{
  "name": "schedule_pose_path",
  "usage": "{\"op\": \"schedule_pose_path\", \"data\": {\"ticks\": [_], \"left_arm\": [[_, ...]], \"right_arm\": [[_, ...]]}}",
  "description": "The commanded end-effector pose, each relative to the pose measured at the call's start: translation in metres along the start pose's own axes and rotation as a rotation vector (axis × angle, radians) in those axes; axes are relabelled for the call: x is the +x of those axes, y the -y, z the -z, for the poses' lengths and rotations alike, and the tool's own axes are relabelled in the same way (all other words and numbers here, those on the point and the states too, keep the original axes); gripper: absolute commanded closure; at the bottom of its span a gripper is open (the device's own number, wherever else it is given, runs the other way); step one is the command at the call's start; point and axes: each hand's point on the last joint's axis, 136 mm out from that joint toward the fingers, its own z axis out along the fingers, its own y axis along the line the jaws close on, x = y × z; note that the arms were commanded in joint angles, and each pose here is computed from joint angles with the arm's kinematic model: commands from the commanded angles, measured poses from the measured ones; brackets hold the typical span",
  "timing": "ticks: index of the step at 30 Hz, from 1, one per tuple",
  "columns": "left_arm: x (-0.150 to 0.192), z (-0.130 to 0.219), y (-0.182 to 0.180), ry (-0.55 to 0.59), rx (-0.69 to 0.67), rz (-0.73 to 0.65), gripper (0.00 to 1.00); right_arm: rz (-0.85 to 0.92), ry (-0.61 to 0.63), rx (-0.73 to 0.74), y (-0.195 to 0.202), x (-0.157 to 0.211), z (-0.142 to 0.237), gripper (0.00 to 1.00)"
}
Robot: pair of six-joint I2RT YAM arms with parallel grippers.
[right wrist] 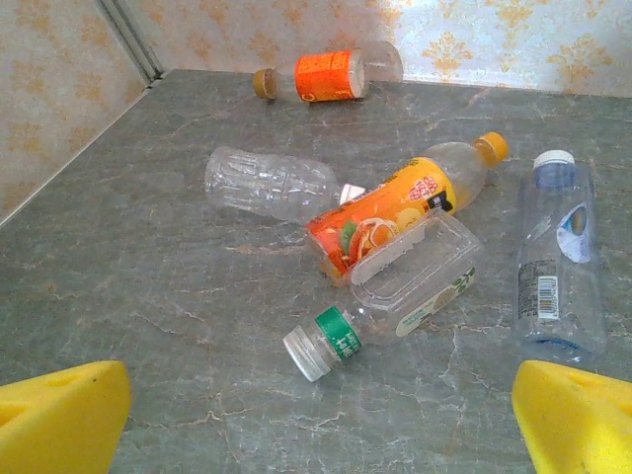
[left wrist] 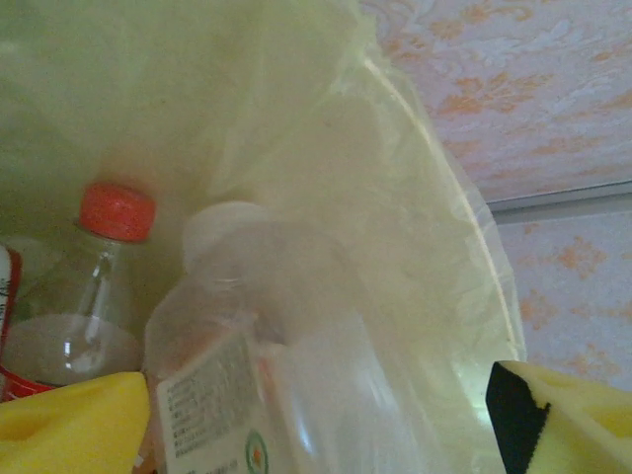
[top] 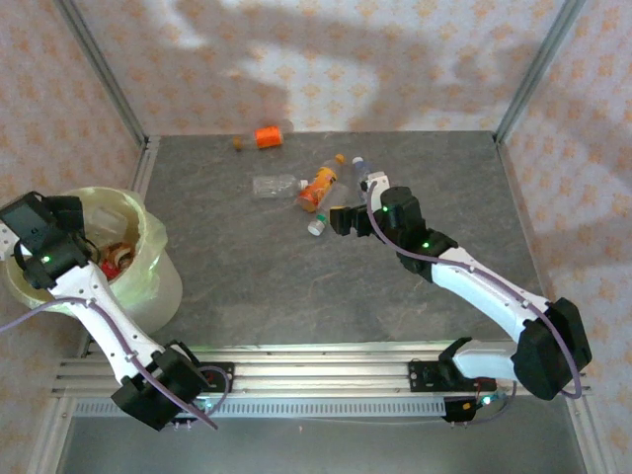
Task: Put the plastic bottles in the bin
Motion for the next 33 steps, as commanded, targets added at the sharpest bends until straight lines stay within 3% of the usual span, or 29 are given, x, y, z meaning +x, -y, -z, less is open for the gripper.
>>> {"op": "schedule_pose_path", "data": {"ticks": [1, 12, 18, 26, 33], "left_arm": [[-0.001, 0.023, 0.024, -0.001, 0.079, -0.007, 0.08], [0.016, 0.083, 0.068, 0.002, 0.236, -0.132, 0.03], [0.053, 0.104, 0.086, -0.098, 0.351, -0.205, 0.00], [0.102, 0.073, 0.094, -0.227, 0.334, -0.319, 0.00], [0.088, 0.025, 0.095, -0.112, 0.224, -0.409, 0.00]], "right_arm": [[-0.020, 0.028, -0.016, -0.006, -0.013, 0.001, 0.01], [-0.062, 0.101, 0.025, 0.002, -0.022, 0.000, 0.01], [-0.092, 0.120, 0.026, 0.003, -0.025, 0.000, 0.01], [-0.100, 0.106, 0.024, 0.002, -0.023, 0.000, 0.01], [-0.091, 0.097, 0.031, 0.003, -0.022, 0.005, 0.01]]}}
